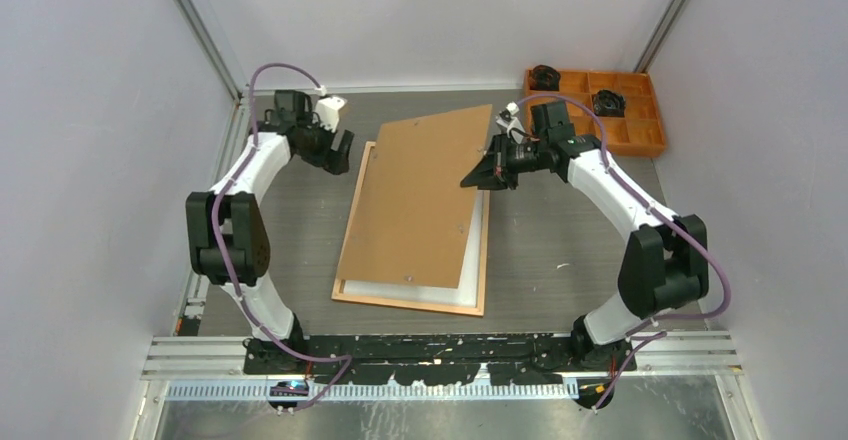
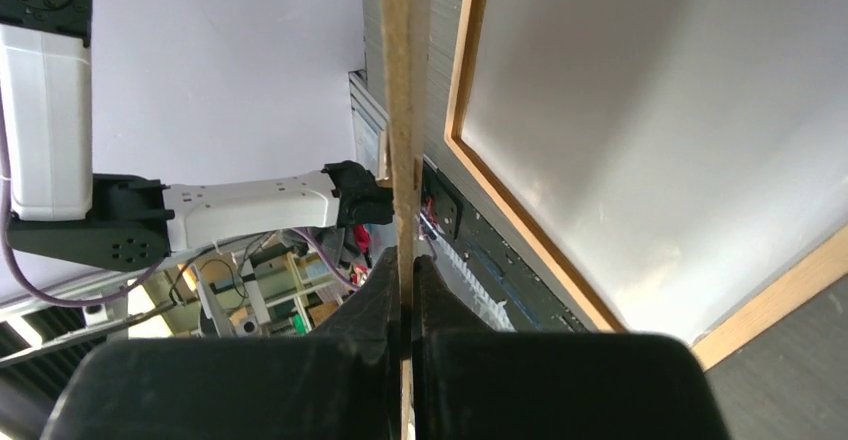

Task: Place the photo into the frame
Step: Turn over the photo frame item on the photo frame.

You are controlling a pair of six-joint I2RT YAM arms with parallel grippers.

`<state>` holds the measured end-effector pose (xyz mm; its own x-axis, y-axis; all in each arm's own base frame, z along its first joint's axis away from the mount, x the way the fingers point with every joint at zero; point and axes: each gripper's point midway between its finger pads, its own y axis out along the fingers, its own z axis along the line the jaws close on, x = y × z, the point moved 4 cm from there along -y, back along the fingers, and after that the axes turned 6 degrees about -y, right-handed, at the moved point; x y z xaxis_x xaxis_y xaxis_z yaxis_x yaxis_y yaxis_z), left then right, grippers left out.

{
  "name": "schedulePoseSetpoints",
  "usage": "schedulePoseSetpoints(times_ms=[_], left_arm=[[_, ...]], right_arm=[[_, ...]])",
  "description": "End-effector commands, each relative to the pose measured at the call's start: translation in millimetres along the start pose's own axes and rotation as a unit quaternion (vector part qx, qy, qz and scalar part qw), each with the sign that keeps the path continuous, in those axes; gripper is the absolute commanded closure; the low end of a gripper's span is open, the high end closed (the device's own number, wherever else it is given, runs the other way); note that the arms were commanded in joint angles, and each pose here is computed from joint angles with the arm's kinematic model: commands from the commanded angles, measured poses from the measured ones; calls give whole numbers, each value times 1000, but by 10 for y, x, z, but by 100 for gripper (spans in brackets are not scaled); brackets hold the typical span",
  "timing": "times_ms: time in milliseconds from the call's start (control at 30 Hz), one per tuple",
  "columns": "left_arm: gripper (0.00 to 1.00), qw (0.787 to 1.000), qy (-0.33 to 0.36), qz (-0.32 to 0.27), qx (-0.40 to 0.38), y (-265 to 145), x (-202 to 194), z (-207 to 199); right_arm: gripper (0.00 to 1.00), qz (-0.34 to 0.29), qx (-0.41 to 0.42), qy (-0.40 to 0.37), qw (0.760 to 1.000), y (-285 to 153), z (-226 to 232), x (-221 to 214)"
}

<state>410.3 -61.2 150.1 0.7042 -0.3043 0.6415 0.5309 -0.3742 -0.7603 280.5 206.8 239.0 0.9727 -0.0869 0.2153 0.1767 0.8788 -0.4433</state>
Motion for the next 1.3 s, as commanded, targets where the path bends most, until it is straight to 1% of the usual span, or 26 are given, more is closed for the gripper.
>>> schedulePoseSetpoints(times_ms=[0, 333, 767, 1267], left_arm=[[15, 1000, 5, -18, 2, -257, 56, 140], [16, 999, 34, 18, 9, -236, -331, 149], [19, 998, 44, 33, 7, -239, -486, 119], [20, 997, 56, 47, 10, -220, -627, 118]], right_arm=[[99, 26, 58, -57, 996, 31, 142, 110], [99, 49, 65, -55, 995, 210, -72, 197], [99, 66, 61, -31, 996, 367, -317, 219], [99, 72, 55, -20, 996, 431, -465, 283]])
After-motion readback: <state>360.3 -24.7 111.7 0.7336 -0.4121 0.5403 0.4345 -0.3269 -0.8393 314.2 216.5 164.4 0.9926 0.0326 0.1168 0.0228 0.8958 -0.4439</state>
